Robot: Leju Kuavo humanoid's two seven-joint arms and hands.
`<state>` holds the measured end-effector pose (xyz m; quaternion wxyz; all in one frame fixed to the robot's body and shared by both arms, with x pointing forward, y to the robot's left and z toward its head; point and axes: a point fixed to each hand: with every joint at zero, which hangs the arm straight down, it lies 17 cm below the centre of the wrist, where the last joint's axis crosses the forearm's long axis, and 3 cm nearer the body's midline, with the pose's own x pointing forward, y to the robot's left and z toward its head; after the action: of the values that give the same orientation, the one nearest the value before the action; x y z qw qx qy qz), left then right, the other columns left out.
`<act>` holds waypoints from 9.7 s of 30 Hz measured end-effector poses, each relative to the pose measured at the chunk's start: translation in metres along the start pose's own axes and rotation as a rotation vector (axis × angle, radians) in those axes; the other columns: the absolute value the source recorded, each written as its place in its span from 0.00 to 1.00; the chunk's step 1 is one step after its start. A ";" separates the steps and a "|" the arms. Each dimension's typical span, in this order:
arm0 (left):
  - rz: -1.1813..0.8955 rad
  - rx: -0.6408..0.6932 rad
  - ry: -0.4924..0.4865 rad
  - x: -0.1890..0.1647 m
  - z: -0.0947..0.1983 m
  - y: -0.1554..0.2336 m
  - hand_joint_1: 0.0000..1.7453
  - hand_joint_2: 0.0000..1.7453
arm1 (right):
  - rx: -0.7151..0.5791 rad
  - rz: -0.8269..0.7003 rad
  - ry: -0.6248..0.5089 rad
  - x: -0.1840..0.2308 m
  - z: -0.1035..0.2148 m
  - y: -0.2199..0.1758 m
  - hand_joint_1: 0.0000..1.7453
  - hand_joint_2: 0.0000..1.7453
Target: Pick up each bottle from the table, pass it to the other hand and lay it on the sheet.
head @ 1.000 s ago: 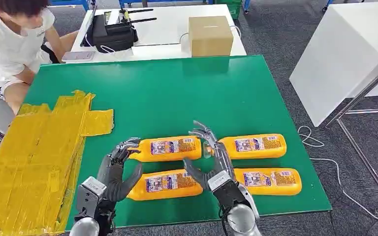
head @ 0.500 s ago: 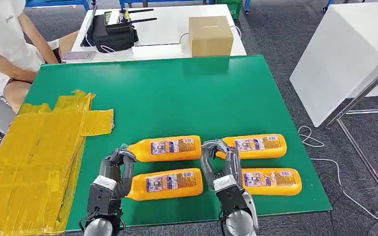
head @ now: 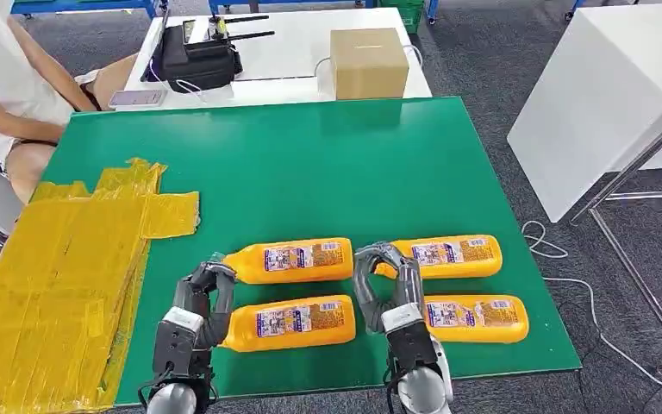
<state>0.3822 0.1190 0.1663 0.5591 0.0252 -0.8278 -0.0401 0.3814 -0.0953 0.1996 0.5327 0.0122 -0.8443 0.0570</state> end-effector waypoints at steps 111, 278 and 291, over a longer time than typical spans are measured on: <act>0.103 -0.031 -0.107 0.024 -0.056 -0.003 0.00 1.00 | 0.058 0.658 0.089 -0.100 -0.106 0.003 1.00 1.00; -1.446 0.014 0.355 -0.176 -0.079 0.289 0.00 1.00 | 0.127 -0.082 -0.125 0.031 -0.065 0.046 0.00 1.00; -0.755 0.074 0.150 -0.135 -0.104 0.201 0.00 1.00 | 0.131 -0.030 -0.117 0.024 -0.060 0.044 0.00 1.00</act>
<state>0.5297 0.3270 0.0993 0.5625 0.3513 -0.7180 -0.2115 0.4211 -0.0443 0.2432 0.4814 0.0631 -0.8681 0.1030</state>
